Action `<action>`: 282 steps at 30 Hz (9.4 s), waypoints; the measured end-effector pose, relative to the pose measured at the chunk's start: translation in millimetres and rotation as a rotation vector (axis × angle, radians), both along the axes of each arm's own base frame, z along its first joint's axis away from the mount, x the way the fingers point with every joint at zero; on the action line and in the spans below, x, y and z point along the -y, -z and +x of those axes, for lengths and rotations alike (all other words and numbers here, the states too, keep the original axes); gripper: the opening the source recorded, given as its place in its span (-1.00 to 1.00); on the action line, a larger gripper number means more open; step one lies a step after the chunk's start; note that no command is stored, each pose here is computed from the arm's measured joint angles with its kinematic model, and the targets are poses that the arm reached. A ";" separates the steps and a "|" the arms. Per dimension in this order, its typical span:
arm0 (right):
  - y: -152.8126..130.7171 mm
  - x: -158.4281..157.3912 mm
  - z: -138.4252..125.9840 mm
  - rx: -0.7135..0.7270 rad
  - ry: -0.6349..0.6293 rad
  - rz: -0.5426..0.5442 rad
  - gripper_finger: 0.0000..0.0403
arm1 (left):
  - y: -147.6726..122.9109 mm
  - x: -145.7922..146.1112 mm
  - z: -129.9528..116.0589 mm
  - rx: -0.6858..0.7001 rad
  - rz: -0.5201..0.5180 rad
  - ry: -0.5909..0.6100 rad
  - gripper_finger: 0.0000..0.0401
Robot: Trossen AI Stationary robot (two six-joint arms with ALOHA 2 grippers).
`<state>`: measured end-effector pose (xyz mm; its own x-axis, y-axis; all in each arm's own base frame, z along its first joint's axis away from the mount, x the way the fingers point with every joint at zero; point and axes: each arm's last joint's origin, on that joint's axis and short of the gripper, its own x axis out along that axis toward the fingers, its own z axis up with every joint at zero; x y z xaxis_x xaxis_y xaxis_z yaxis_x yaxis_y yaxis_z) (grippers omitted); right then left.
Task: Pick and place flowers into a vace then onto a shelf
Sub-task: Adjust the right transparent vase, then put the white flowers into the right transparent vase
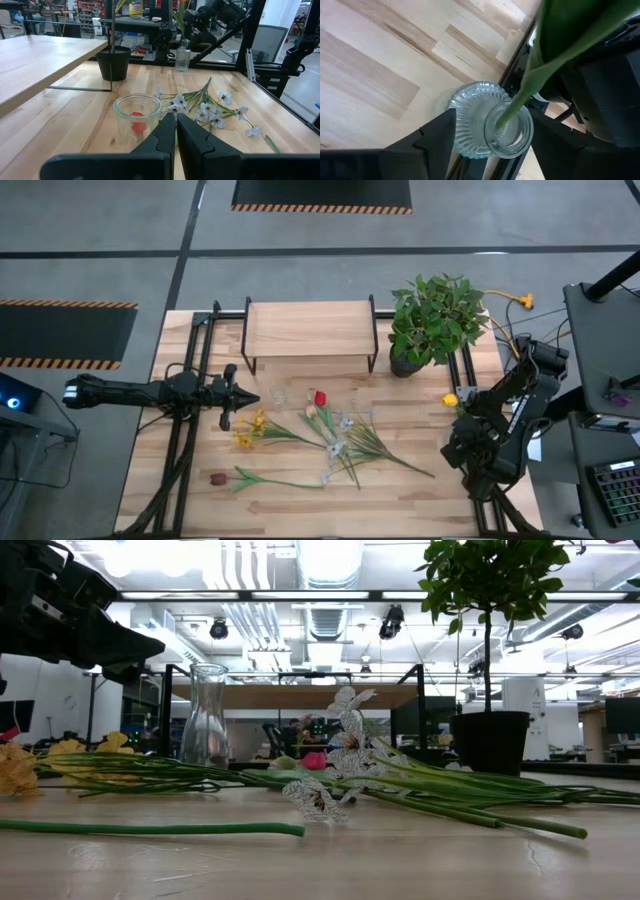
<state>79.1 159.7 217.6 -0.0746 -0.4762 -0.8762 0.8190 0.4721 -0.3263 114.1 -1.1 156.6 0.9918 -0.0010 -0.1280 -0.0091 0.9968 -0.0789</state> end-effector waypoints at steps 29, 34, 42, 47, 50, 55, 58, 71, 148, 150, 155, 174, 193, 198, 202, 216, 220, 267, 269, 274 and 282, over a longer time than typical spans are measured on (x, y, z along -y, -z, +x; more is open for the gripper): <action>-8.8 7.8 7.7 0.334 -0.082 -0.076 -0.39 | 0.1 0.0 0.0 0.000 0.000 0.000 -1.00; -10.5 9.4 11.4 0.419 -0.121 -0.114 -0.39 | 0.1 0.0 0.0 0.000 0.000 0.000 -1.00; -11.6 20.0 31.6 0.505 -0.139 -0.197 -0.39 | 0.1 0.0 0.0 0.000 0.000 0.000 -1.00; -11.3 31.0 49.0 0.473 -0.126 -0.215 -0.39 | 0.1 0.0 0.0 0.000 0.000 0.000 -1.00; -15.1 38.3 55.3 0.503 -0.119 -0.217 -0.39 | 0.1 0.0 0.0 0.000 0.000 0.000 -1.00; -19.4 46.4 67.1 0.534 -0.122 -0.179 -0.39 | 0.1 0.0 0.0 0.000 0.000 0.000 -1.00; -19.0 47.9 79.1 0.542 -0.162 -0.153 -0.39 | 0.1 0.0 0.0 0.000 0.000 0.000 -1.00; 0.8 65.9 89.1 0.433 -0.094 -0.072 -0.39 | 0.1 0.0 0.0 0.000 0.000 0.000 -1.00; 66.0 -48.0 155.2 0.204 -0.532 -0.072 0.23 | 1.2 0.0 -0.1 -0.011 0.000 0.000 -1.00; 68.8 -43.2 159.4 0.180 -0.538 -0.047 0.24 | 1.3 0.0 -0.1 -0.013 0.000 0.000 -1.00; 73.8 -34.9 174.4 0.172 -0.602 0.014 0.26 | 1.6 0.0 -0.2 -0.016 0.000 0.000 -1.00; 91.6 -5.1 181.4 0.076 -0.614 0.108 0.20 | 3.3 0.0 -0.5 -0.034 0.001 0.000 -1.00; 91.8 -9.8 180.7 0.030 -0.644 0.234 -0.91 | 3.7 0.0 -0.5 -0.038 0.001 0.000 -1.00; 80.5 -15.6 179.6 0.039 -0.703 0.258 -0.93 | 4.0 0.0 -0.6 -0.043 0.001 0.000 -1.00; 59.2 -21.2 173.7 0.115 -0.738 0.257 -0.93 | 4.1 0.0 -0.6 -0.044 0.001 0.000 -1.00; -26.3 -39.8 116.8 0.533 -0.876 -0.074 -0.94 | 4.6 0.0 -0.7 -0.050 0.001 0.000 -1.00; -41.9 -41.8 96.3 0.635 -0.915 -0.193 -0.94 | 4.6 0.0 -0.7 -0.049 0.001 0.000 -1.00; -65.3 26.1 65.4 0.852 -0.636 -0.803 -0.94 | 4.5 0.0 -0.7 -0.048 0.001 0.000 -1.00; -65.3 27.8 66.9 0.842 -0.629 -0.810 -0.94 | 4.5 0.0 -0.7 -0.048 0.001 0.000 -1.00; -64.9 31.8 71.2 0.829 -0.602 -0.821 -0.94 | 4.5 -0.1 -0.7 -0.048 0.001 0.000 -1.00; -65.3 36.9 75.3 0.819 -0.570 -0.830 -0.94 | 4.4 0.0 -0.7 -0.048 0.001 0.000 -1.00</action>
